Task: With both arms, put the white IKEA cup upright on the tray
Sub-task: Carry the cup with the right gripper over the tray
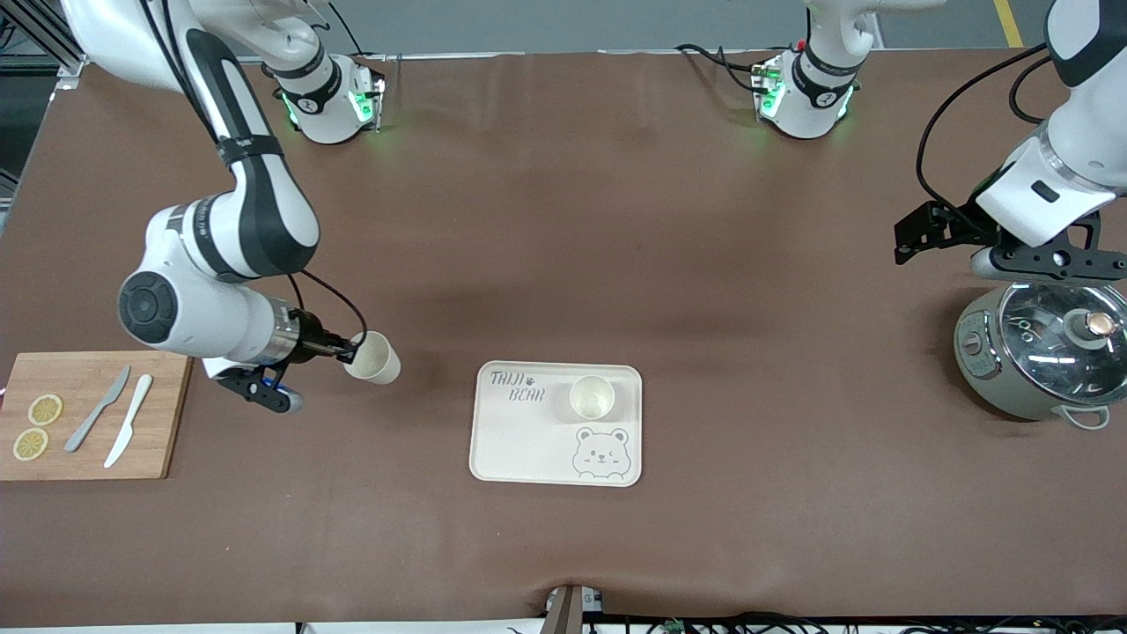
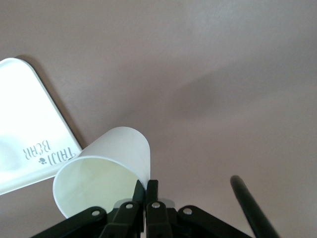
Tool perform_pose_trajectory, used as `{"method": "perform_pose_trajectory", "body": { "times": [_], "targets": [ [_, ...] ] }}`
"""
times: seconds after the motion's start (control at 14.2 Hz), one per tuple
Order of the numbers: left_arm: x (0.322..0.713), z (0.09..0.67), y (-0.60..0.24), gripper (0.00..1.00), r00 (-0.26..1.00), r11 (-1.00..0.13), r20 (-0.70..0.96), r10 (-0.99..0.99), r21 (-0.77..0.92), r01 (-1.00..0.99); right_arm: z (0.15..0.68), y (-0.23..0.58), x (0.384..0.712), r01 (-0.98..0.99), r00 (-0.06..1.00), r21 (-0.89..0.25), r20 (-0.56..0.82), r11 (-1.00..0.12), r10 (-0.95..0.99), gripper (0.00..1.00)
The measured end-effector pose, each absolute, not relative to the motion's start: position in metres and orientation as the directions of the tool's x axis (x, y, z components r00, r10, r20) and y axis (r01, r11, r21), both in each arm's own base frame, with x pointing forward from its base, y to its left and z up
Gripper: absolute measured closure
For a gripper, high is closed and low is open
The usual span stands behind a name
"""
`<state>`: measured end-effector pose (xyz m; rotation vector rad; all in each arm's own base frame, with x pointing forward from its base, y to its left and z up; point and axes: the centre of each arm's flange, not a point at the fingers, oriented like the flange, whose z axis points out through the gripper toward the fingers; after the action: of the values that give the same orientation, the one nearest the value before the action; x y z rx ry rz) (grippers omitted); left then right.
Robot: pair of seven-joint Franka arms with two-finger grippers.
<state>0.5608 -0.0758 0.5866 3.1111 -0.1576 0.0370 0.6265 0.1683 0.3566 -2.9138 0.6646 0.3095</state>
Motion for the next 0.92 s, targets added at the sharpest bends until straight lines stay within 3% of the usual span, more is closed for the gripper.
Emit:
{"method": "perform_pose_trajectory", "body": {
  "times": [0.92],
  "targets": [
    [0.562, 0.591, -0.073, 0.0, 0.995, -0.995, 0.034, -0.097, 0.025, -0.098, 0.331, 0.3, 0.619, -0.656, 0.739, -0.024, -0.225, -0.754, -0.636, 0.97]
  ]
}}
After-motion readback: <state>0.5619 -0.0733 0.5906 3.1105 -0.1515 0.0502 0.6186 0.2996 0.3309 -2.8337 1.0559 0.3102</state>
